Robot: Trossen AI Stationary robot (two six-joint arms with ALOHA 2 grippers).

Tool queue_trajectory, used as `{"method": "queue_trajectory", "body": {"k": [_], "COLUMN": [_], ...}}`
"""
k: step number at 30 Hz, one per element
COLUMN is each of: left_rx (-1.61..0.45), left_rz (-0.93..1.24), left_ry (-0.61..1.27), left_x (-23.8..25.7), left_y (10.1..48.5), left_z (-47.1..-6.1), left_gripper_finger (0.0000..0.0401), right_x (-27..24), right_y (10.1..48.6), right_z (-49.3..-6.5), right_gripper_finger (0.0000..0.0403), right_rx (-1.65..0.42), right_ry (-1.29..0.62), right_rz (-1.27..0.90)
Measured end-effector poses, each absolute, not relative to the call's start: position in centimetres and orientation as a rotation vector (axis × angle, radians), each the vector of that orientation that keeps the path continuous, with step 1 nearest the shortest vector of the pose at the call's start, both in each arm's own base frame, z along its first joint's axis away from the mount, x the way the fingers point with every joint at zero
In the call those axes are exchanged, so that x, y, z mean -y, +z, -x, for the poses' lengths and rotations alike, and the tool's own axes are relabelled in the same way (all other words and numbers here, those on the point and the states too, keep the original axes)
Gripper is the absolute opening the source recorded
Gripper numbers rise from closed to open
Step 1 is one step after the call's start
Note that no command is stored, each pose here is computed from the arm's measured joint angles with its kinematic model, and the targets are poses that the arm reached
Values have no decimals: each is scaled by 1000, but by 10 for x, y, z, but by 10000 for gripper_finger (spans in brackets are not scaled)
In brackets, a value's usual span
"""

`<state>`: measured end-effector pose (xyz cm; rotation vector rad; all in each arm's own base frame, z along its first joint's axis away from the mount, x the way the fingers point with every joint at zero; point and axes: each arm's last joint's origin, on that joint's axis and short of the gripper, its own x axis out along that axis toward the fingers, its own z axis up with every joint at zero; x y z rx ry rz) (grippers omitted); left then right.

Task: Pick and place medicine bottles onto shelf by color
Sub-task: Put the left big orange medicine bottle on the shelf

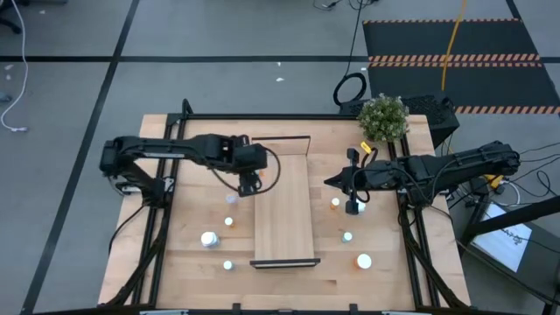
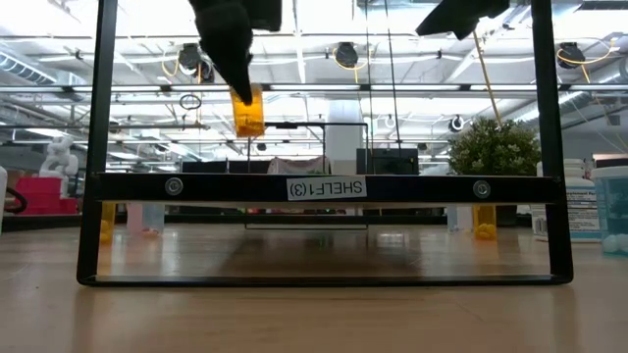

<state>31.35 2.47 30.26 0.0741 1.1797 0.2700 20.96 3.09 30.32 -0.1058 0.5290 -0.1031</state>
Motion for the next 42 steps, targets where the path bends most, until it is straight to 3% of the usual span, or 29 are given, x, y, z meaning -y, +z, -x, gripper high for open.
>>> {"method": "queue_trajectory", "body": {"k": [12,42], "left_rx": [-1242,-1225], "left_rz": [-107,-84], "left_ry": [254,257], "left_x": [-41,-66], "left_y": [269,237], "left_z": [-339,-350], "left_gripper_finger": [227,227], "right_x": [-31,-31], "right_y": [303,302], "right_z": [-209,-209], "right_gripper_finger": [0,0], "right_rx": [-536,-543], "right_ry": [-102,-102], "right_rz": [108,106]}}
